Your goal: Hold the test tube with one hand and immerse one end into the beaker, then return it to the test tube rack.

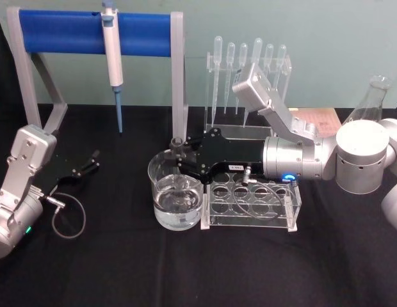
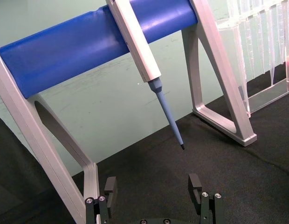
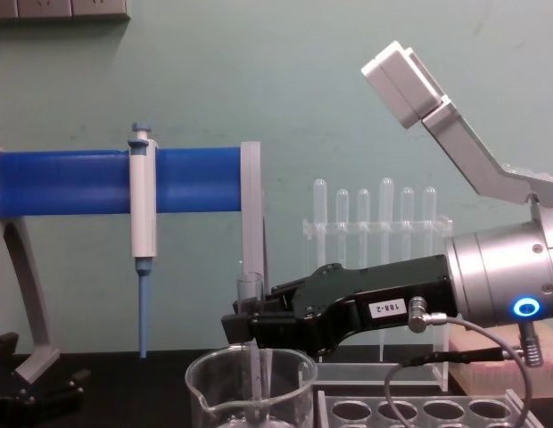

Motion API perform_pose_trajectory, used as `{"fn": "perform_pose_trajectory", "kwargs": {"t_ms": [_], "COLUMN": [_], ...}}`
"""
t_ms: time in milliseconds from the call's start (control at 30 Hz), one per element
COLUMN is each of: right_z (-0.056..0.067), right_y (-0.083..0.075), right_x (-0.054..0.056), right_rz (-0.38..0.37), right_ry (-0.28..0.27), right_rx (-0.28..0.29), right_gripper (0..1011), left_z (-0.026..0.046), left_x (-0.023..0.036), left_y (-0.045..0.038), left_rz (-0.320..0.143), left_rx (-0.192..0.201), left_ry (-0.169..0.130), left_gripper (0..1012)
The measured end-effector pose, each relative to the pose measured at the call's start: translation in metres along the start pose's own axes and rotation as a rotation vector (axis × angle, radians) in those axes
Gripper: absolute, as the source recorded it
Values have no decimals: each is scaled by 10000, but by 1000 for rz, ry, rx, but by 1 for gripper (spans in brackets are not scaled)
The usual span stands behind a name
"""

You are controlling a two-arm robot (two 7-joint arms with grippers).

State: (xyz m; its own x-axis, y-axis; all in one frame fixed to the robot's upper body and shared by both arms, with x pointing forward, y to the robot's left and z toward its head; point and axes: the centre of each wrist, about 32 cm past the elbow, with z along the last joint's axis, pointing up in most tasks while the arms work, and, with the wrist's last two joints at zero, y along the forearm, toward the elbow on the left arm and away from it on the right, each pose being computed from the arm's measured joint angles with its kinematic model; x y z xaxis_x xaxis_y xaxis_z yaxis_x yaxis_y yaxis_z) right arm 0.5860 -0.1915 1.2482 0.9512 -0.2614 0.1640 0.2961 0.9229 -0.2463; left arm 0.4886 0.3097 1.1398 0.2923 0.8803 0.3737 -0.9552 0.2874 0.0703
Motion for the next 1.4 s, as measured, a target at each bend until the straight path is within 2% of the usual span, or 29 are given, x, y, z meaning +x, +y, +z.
{"fn": "perform_pose_trajectory", "kwargs": {"t_ms": [1400], "right_z": [0], "right_y": [0], "right_x": [0], "right_rz": [0], "right_ry": [0], "right_rx": [0], "right_gripper": [238], "left_z": [0], "left_x": [0], "left_y": [0], "left_rz": [0], "left_rx": [0], "left_ry": [0], "left_gripper": [1000]}}
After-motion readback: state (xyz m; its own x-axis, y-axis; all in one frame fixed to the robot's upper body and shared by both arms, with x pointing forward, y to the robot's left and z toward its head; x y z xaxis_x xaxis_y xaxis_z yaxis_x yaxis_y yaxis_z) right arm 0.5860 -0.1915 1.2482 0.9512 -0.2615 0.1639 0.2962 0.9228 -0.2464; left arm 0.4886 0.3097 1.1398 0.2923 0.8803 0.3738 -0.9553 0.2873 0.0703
